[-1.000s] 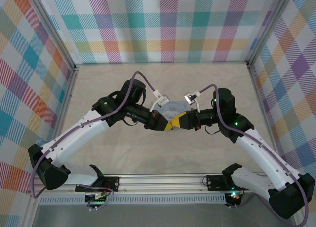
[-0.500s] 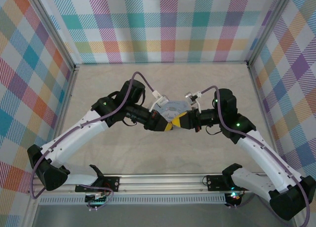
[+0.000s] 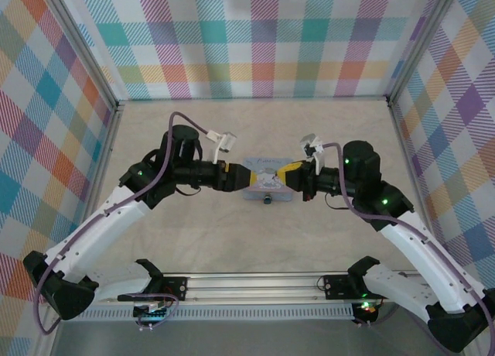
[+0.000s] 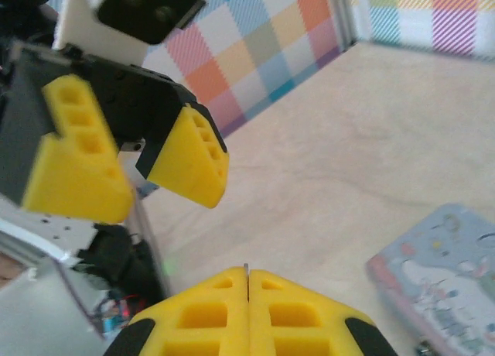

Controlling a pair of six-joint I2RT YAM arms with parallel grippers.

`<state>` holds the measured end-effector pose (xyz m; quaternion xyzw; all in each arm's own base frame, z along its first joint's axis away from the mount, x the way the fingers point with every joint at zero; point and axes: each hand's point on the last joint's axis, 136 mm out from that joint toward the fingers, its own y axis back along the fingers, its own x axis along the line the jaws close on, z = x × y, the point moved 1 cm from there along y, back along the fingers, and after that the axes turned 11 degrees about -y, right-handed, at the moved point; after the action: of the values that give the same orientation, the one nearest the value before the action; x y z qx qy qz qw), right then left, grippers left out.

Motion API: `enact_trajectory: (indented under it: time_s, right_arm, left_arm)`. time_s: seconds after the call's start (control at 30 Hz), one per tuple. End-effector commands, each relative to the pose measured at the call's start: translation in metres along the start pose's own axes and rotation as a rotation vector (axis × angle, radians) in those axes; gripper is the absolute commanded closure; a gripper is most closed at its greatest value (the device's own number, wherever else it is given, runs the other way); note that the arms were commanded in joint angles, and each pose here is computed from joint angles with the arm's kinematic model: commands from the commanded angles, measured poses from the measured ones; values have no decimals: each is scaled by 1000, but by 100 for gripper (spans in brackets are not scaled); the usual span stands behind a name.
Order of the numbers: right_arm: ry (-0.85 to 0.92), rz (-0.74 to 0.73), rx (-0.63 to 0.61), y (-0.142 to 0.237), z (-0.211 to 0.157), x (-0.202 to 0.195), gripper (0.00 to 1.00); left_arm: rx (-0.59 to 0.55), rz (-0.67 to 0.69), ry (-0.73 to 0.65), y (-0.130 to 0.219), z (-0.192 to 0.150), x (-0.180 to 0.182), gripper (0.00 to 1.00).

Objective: Unlock a padlock with a key

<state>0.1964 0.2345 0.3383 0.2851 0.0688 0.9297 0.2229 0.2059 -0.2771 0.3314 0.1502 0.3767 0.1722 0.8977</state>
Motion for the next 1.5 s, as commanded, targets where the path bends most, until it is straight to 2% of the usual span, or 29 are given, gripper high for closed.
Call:
enact_trajectory:
  time_s: [0.0, 0.03, 0.17, 0.27, 0.57, 0.73, 0.93, 1.17, 1.4, 1.47]
  right_arm:
    - [294, -169, -126, 4, 34, -3, 100]
    - [350, -182, -140, 3, 40, -1, 100]
    - [476, -186, -195, 0, 53, 8, 100]
    - [542, -182, -225, 0, 59, 16, 100]
    - [671, -179, -226, -15, 52, 31, 100]
    - [698, -190, -277, -15, 57, 38, 100]
    - [736, -207, -254, -26, 52, 36, 100]
    - [762, -212, -243, -34, 47, 35, 100]
    - [779, -217, -233, -36, 38, 33, 100]
    - [776, -212, -231, -34, 36, 33, 100]
  left_arm:
    - [-77, 24, 232, -8, 20, 22, 31]
    - [-80, 12, 273, -10, 23, 23, 28]
    - [-112, -54, 392, -9, 36, 19, 26]
    - [-148, -126, 430, -6, 52, 7, 23]
    - [-153, -244, 526, -3, 59, -12, 27]
    - [-130, -258, 534, -6, 55, -18, 38]
    - [-110, -288, 531, -10, 55, -25, 50]
    - [-102, -309, 518, -9, 57, -33, 49]
    - [-99, -314, 506, -9, 58, -35, 72]
    - [-93, -307, 507, -10, 56, -33, 76]
